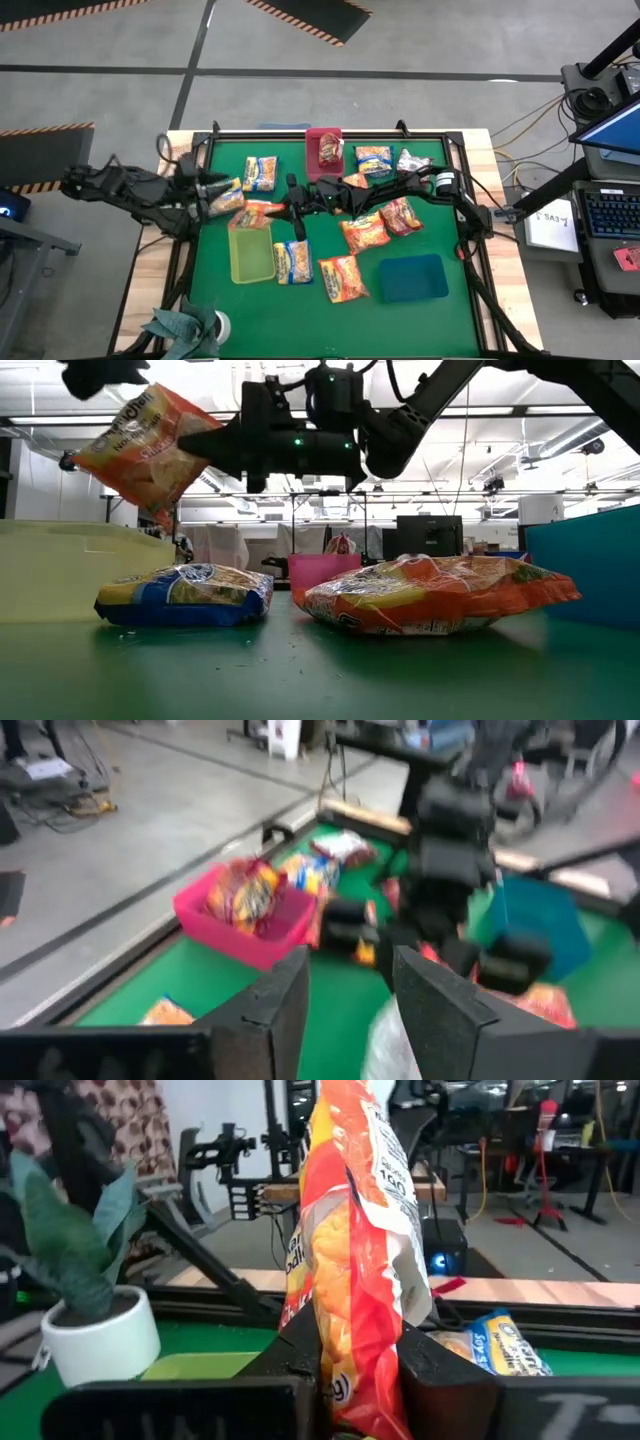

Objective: Sort Maruchan noodles
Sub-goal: Put the orange noodle pack into the yellow bin

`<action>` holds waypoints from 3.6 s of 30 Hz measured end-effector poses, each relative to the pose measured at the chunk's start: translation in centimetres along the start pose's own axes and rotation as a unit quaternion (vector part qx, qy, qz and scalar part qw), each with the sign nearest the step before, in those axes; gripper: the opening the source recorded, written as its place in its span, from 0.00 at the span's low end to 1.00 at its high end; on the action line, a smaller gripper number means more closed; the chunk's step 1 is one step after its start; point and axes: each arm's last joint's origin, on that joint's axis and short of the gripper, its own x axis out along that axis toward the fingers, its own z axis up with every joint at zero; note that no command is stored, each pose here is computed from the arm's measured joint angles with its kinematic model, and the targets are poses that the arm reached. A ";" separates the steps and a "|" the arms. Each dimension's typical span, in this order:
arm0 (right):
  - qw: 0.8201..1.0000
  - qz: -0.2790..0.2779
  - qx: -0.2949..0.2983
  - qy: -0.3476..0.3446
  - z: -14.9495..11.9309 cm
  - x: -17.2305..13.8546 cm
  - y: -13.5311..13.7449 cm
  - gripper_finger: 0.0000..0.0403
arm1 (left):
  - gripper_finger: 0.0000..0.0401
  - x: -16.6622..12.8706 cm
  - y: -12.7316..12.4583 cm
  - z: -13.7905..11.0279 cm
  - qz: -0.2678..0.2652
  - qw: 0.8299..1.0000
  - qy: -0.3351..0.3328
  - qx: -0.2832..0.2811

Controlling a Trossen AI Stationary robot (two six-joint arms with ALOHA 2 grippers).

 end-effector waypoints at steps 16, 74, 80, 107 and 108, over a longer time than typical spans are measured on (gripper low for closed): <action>0.999 -0.015 -0.032 0.038 -0.6 0.4 1.0 0.09 | 0.33 0.0 -0.5 1.4 0.017 1.000 -0.015 0.007; 0.963 -0.060 0.008 0.262 1.2 2.9 -1.7 0.54 | 0.33 1.7 -1.8 0.7 0.013 0.999 0.036 -0.001; 0.947 -0.046 -0.004 0.319 3.8 1.0 -0.9 0.55 | 0.33 2.5 -2.1 -1.3 0.019 0.989 0.143 -0.020; 0.984 -0.055 -0.023 0.165 4.9 -13.1 4.5 0.51 | 0.41 6.5 -2.2 -6.8 0.022 0.938 0.337 0.081; 0.985 -0.056 -0.024 0.162 5.1 -13.4 4.6 0.51 | 0.41 6.6 -1.9 -7.2 0.025 0.938 0.336 0.075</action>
